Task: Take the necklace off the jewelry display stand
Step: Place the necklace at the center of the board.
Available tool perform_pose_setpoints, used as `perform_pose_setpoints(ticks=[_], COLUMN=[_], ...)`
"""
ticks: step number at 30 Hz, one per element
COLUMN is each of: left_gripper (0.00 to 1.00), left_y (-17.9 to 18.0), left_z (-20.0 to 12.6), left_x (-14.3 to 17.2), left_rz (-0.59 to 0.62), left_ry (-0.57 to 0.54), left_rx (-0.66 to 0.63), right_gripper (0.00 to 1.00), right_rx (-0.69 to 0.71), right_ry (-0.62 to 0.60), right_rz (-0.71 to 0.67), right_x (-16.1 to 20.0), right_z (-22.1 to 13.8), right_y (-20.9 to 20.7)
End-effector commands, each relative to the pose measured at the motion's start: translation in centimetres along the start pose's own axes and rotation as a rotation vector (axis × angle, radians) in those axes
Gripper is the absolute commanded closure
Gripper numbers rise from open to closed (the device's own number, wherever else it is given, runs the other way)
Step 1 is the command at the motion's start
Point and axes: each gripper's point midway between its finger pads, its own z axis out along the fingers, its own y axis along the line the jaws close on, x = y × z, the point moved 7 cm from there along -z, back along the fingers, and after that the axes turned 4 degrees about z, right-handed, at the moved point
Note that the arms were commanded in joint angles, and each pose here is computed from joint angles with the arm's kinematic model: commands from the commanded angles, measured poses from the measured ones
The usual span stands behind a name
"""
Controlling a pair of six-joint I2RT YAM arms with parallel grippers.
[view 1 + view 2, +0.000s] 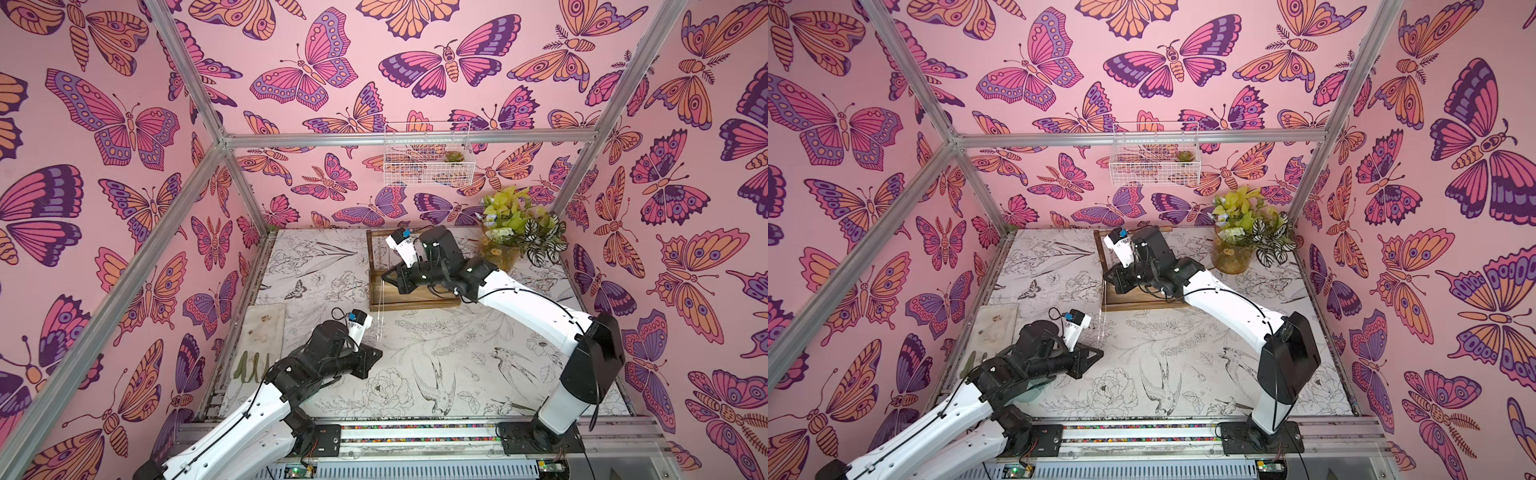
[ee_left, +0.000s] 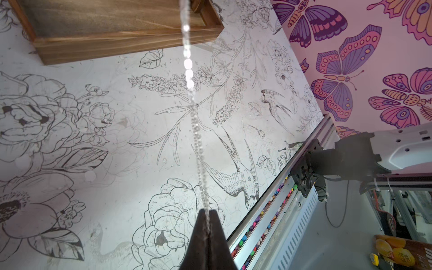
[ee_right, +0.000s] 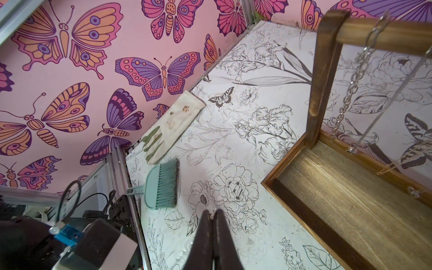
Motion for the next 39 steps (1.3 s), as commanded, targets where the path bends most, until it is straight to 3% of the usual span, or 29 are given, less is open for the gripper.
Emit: perform_pose_setpoints(ticks=[1, 17, 39], left_gripper=[1.0, 1.0, 1.0], left_y=[1.0, 3.1, 4.8], left_z=[0.2, 0.4, 1.8], left_x=[1.9, 5.7, 8.2], left_rz=[-0.08, -0.199, -0.29], left_ry=[0.038, 0.18, 0.276], left_rx=[-0.085, -0.237, -0.32], right_gripper=[1.0, 1.0, 1.0], right_rx=[-0.029, -0.039, -0.003], right_ry=[0.014, 0.105, 0.214], right_rz=[0.008, 0.047, 0.1], right_x=[0.8, 5.1, 10.2], right_z=[1.5, 7.3, 13.0], right_y=[-0.3, -2.6, -5.6])
